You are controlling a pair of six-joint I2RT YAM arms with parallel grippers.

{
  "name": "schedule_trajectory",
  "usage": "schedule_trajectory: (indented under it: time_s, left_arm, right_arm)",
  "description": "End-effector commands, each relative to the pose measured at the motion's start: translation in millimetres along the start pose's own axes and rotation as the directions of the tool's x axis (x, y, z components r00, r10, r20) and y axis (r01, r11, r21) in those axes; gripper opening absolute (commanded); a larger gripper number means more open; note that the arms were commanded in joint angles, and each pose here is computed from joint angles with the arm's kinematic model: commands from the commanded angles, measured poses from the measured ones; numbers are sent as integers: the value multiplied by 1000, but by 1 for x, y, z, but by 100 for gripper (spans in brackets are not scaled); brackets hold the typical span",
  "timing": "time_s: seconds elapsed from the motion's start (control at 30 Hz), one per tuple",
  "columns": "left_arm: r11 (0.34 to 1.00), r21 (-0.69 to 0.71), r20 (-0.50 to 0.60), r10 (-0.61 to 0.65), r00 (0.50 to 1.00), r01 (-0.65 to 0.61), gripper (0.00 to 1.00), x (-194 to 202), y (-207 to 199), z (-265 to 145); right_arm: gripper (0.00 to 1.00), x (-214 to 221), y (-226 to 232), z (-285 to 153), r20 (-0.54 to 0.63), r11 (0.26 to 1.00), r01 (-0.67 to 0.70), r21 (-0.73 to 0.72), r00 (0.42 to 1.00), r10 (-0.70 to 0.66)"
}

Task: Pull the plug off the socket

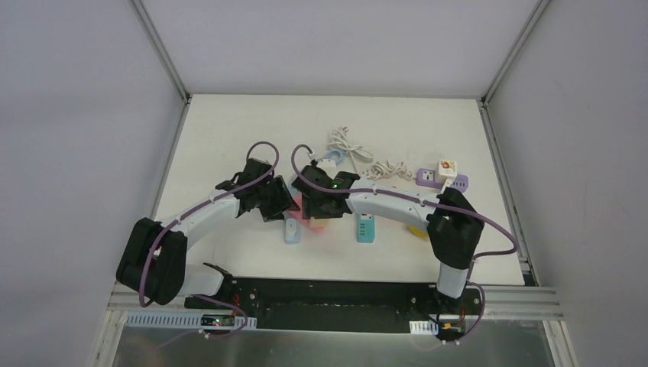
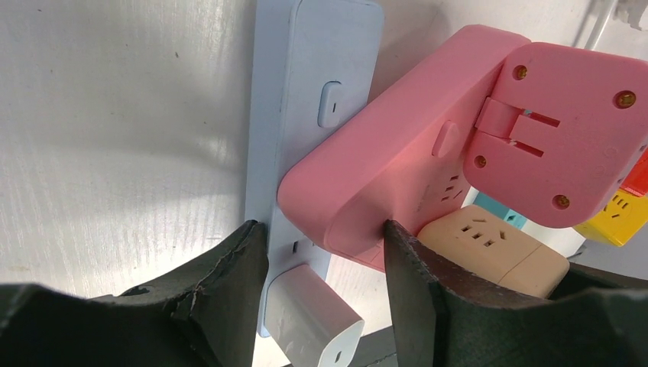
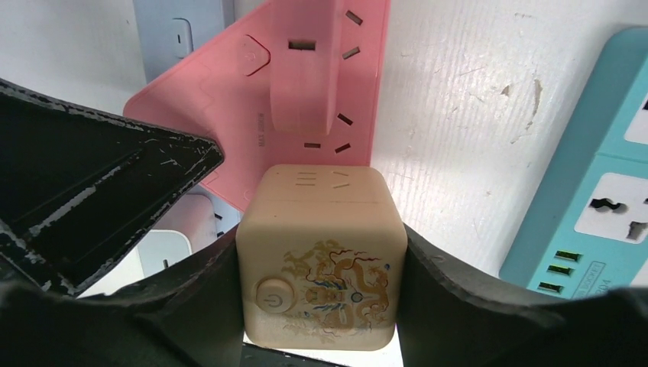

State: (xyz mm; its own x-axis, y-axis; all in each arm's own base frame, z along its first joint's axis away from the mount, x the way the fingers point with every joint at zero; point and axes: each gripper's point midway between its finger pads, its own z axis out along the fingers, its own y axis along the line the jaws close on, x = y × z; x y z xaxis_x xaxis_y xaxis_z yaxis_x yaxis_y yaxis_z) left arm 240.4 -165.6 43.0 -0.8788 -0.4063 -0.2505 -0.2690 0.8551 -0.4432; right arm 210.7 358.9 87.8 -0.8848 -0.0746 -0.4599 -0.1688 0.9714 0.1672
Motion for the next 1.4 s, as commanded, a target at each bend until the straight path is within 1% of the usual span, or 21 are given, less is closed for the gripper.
schedule_trajectory:
  time_s: [0.0,0.03,0.13,0.2,0.23,0.3,0.37,0.43,0.53,0.6,0.63,0.7,0.8,0.87,0.9,1.0,1.07,1.13,1.2,1.27,1.37]
  left_arm:
    - [934,-351,-117,20,993,-60,29,43,93,11]
    - [934,-352,-119,22,993,-63,29,43,93,11]
    - [933,-354,-121,25,992,-67,29,43,92,10]
    - [933,-353,-123,26,992,-68,29,43,92,10]
    - [932,-355,-125,26,992,-69,29,44,93,10]
    - [931,-357,-127,25,992,-69,29,44,93,11]
    - [930,-360,-131,25,991,-71,29,45,94,11]
    - [929,-362,-134,26,991,-74,29,46,94,11]
    - [921,-381,-125,33,992,-79,28,44,98,10]
    - [920,-383,-127,36,991,-83,28,44,97,10]
    - [920,-384,-128,37,991,-84,29,44,97,10]
    - [919,-384,-128,39,991,-86,28,44,97,10]
    - [919,-385,-127,40,991,-87,28,44,97,10]
    - [918,-386,-128,42,991,-89,28,44,97,10]
    - [918,-386,-126,42,991,-88,28,44,97,10]
    - [917,-389,-130,42,991,-90,28,44,97,10]
    - [916,-390,-131,42,990,-90,28,45,97,10]
    - [916,-389,-132,44,990,-92,28,45,97,10]
    - [916,-390,-134,47,990,-96,28,45,96,10]
    - [916,-390,-135,50,990,-99,28,44,95,10]
    - [915,-390,-139,51,989,-102,28,45,95,11]
  right_arm:
    - [0,-31,70,-68,89,954,16,-300,996,11]
    - [0,-34,72,-76,79,934,-4,-357,996,35]
    - [0,-41,76,-98,27,837,-87,-540,992,121]
    - [0,-44,74,-103,13,807,-113,-580,989,148]
    - [0,-44,72,-101,13,813,-115,-571,989,150]
    - [0,-37,70,-84,8,855,-108,-506,991,131]
    - [0,-30,67,-64,36,921,-61,-385,996,81]
    - [0,-29,72,-57,65,957,-4,-291,998,24]
    - [0,-28,71,-51,89,979,49,-197,996,-31]
    - [0,-30,72,-57,102,977,57,-203,994,-37]
    - [0,-32,73,-64,107,971,51,-235,994,-26]
    - [0,-37,77,-80,93,935,9,-356,995,26]
    - [0,-50,74,-102,38,831,-95,-547,990,138]
    - [0,-54,71,-112,23,790,-120,-602,986,168]
    - [0,-54,70,-111,24,792,-121,-599,985,168]
    - [0,-49,72,-90,40,864,-87,-495,992,123]
    - [0,-45,71,-70,86,933,-30,-358,994,65]
    - [0,-38,69,-55,90,972,26,-235,996,-4]
    - [0,-34,67,-45,97,988,69,-141,994,-56]
    - [0,-34,64,-42,99,992,88,-88,992,-79]
    - [0,-34,65,-50,102,989,87,-117,992,-75]
